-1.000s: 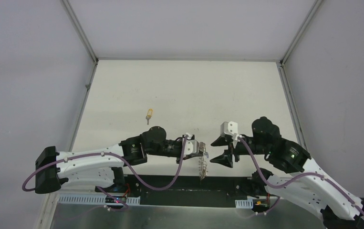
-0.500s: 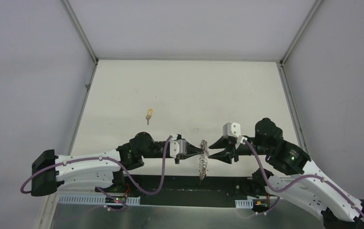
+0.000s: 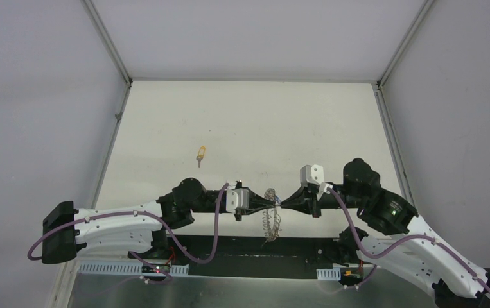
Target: Put the keys on the keyring
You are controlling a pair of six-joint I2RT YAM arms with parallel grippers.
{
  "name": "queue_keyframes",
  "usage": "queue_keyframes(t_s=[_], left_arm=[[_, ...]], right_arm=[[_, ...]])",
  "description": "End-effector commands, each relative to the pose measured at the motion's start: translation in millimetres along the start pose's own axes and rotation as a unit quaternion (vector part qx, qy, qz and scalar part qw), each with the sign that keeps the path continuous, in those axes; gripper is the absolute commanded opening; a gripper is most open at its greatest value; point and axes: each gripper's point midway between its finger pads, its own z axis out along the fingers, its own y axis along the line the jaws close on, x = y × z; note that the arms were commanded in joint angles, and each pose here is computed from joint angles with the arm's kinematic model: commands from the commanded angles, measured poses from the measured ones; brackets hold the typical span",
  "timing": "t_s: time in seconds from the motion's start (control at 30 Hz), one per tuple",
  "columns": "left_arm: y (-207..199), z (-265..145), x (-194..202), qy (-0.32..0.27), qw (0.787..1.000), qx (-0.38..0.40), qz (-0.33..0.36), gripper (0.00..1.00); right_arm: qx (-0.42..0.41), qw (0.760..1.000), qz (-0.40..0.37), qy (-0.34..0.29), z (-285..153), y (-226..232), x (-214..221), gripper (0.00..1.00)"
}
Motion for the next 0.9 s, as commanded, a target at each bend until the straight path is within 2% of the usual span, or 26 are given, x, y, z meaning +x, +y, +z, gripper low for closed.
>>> queue_keyframes(t_s=[0.0,0.37,0.77,0.8,0.87], left_arm=[[-1,1,-39,-0.066,0.998,0.003,0.019,0.0],[3,-3,-49,-0.093,0.995,-0.014,0.022,0.0],[3,-3,-48,-0.092,0.995,-0.015,0.021,0.0],[4,-3,-48,-0.092,0.995,-0.016,0.022,0.0],[3,-3,-47,-0.088,0.996,-0.016,0.02,0.0]], right_arm=[[-0.003,1.0,-0.014,-0.016,0,1,-7,0.0],[-0.005,1.0,-0.003,0.011,1,3,15,0.0],[0.0,0.999,-0.002,0.033,4,-2,26,0.01],[0.003,1.0,-0.003,0.029,3,-3,23,0.08],[0.011,1.0,-0.008,0.017,1,-5,15,0.3]])
